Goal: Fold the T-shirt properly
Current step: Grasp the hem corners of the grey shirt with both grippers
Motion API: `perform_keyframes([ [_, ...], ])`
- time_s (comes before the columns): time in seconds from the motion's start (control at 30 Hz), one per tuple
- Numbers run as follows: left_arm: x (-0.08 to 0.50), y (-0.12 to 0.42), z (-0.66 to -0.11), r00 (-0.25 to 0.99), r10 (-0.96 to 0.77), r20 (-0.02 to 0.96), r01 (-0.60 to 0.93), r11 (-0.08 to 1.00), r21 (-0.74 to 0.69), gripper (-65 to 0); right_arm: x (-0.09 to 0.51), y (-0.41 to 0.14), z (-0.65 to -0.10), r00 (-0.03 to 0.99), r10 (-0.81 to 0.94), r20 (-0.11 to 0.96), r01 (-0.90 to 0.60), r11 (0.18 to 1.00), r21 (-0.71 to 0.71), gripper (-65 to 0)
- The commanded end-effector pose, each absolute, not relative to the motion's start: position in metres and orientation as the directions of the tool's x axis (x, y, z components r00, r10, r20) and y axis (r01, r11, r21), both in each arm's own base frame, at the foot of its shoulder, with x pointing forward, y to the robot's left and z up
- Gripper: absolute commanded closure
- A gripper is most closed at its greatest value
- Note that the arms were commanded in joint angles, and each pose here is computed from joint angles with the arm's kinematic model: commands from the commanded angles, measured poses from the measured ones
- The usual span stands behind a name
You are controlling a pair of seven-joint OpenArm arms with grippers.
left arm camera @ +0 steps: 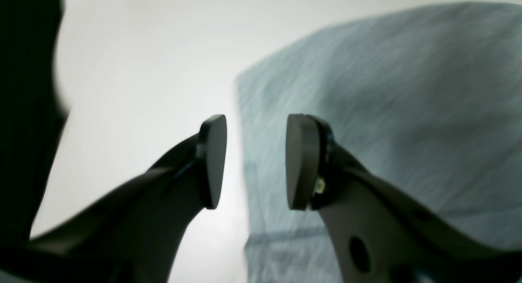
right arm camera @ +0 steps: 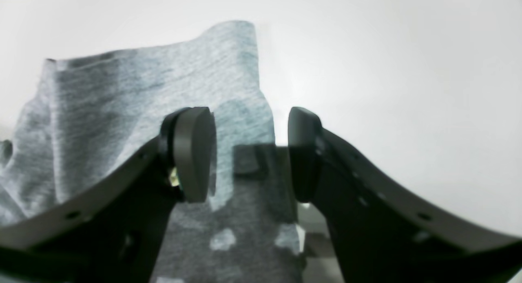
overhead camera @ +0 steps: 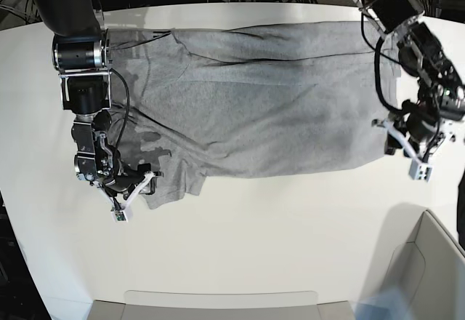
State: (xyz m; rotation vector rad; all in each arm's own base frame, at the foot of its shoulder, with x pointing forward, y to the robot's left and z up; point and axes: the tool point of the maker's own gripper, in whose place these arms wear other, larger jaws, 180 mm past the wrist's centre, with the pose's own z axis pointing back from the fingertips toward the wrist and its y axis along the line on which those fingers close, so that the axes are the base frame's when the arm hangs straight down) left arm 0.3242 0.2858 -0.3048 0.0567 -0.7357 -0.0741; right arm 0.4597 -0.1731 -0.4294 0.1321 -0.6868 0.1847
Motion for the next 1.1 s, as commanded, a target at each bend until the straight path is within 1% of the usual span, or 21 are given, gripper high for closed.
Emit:
perform_keyframes([
  [0.0, 0.343, 0.291, -0.296, 0.721, -0.045, 0.692, 0.012, 0.999, 0.053, -28.1, 0.444, -0.178, -0.443, 0.811, 0.160, 0.563, -0.224, 0.974, 0.045, -30.1],
  [0.07, 0.370, 0.288, -0.305, 0.721, 0.022, 0.693, -0.014, 1.000, -0.018, -29.0, 0.444, -0.180, -0.443, 0.811, 0.161, 0.563, -0.222, 0.974, 0.042, -30.1],
  [0.17, 0.386, 0.292, -0.331, 0.748, 0.025, 0.663, 0.007, 0.999, -0.045, -29.0, 0.445, -0.180, -0.442, 0.809, 0.161, 0.565, -0.222, 0.974, 0.042, -30.1],
  [0.27, 0.394, 0.309, -0.344, 0.765, 0.049, 0.642, -0.015, 0.998, -0.058, -29.0, 0.446, -0.180, -0.441, 0.808, 0.161, 0.566, -0.222, 0.974, 0.041, -30.1],
  [0.37, 0.389, 0.331, -0.359, 0.791, 0.083, 0.606, -0.052, 0.996, -0.069, -29.0, 0.446, -0.180, -0.441, 0.809, 0.161, 0.565, -0.222, 0.974, 0.041, -30.1],
  [0.5, 0.389, 0.339, -0.369, 0.806, 0.020, 0.592, -0.014, 1.000, -0.016, -29.1, 0.445, -0.180, -0.442, 0.811, 0.160, 0.563, -0.222, 0.974, 0.042, -30.1],
  [0.6, 0.387, 0.330, -0.385, 0.825, -0.033, 0.565, 0.042, 0.999, -0.002, -29.2, 0.445, -0.180, -0.442, 0.811, 0.160, 0.563, -0.220, 0.975, 0.041, -30.1],
  [0.73, 0.375, 0.319, -0.406, 0.847, -0.103, 0.522, 0.144, 0.989, -0.039, -29.2, 0.445, -0.180, -0.442, 0.811, 0.158, 0.563, -0.219, 0.975, 0.042, -30.1],
  [0.87, 0.377, 0.318, -0.414, 0.849, -0.074, 0.523, 0.127, 0.990, -0.065, -29.2, 0.445, -0.180, -0.442, 0.811, 0.158, 0.563, -0.219, 0.975, 0.042, -30.1],
  [0.97, 0.375, 0.319, -0.422, 0.852, -0.046, 0.522, 0.107, 0.990, -0.088, -28.4, 0.444, -0.180, -0.443, 0.812, 0.158, 0.562, -0.220, 0.975, 0.043, -30.1],
  [1.0, 0.376, 0.319, -0.422, 0.848, -0.043, 0.529, 0.106, 0.990, -0.089, -27.1, 0.444, -0.180, -0.443, 0.812, 0.158, 0.562, -0.220, 0.975, 0.043, -30.1],
  [1.07, 0.376, 0.319, -0.423, 0.847, -0.040, 0.531, 0.104, 0.990, -0.091, -22.4, 0.444, -0.180, -0.443, 0.812, 0.158, 0.562, -0.220, 0.975, 0.043, -29.9],
])
